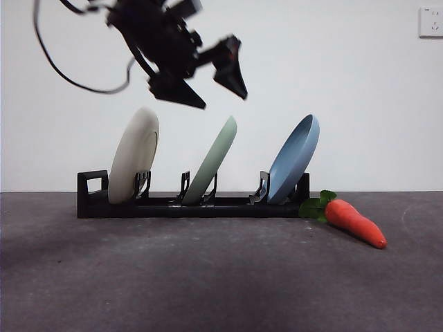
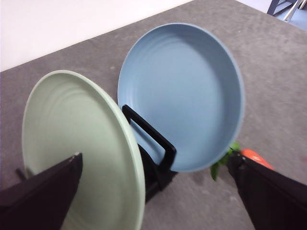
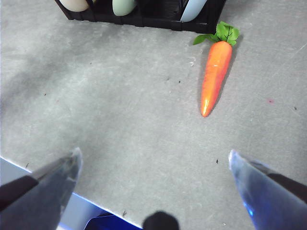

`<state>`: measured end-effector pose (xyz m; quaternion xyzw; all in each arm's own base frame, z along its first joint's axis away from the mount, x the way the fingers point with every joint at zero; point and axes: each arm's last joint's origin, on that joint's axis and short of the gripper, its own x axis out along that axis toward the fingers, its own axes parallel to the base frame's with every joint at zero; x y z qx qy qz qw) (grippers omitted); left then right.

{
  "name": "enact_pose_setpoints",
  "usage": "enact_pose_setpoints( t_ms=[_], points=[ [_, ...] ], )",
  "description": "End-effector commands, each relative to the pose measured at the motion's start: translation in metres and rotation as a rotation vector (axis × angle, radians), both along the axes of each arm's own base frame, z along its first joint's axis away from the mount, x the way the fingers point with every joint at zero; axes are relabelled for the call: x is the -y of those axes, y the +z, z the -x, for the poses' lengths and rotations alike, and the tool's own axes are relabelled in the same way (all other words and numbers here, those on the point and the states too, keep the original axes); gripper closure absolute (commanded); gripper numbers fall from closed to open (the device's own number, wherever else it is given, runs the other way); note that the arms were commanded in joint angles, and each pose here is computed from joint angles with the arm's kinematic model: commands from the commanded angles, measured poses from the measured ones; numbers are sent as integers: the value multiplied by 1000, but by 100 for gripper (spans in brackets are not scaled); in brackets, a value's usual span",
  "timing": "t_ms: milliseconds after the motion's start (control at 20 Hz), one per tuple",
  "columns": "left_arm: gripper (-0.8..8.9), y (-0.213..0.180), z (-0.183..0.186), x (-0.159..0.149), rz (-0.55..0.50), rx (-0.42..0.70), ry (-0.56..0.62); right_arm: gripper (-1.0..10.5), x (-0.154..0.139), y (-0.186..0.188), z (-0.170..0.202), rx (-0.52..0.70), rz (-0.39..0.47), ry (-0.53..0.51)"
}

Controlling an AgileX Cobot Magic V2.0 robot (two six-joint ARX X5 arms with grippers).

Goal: Take the green plate from the plate rack,put the plate on the table,take the carrot from the table,put the carrot in the plate

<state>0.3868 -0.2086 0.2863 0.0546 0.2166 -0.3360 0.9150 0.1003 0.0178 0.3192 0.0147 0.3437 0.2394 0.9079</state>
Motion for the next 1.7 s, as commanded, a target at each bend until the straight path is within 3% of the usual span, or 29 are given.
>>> enact_pose_setpoints(
  t_ms=[50, 400, 600, 700, 850, 900, 1250, 1700],
  points=[
    [186, -20, -13, 8, -18, -8, 13, 287, 0, 1, 0, 4, -5, -2],
    [212, -58, -27, 14, -67, -59, 47, 289, 0, 0, 0, 0, -2, -5],
    [668, -58, -26, 15, -63, -68, 33, 289, 0, 0, 0, -2, -2, -4],
    [746, -60, -25, 14, -69, -82, 34, 289, 0, 0, 0, -2, -2, -4],
    [773, -61, -24, 15, -60, -100, 6, 289, 0, 0, 0, -2, -2, -4],
    [830, -61, -24, 15, -51, -107, -11, 289, 0, 0, 0, -2, -2, -4],
    [822, -42, -19, 12, -30, -71, -9, 289, 0, 0, 0, -2, -2, -4],
    [822, 54, 27, -11, 39, 62, -11, 289, 0, 0, 0, -2, -3, -3]
  ],
)
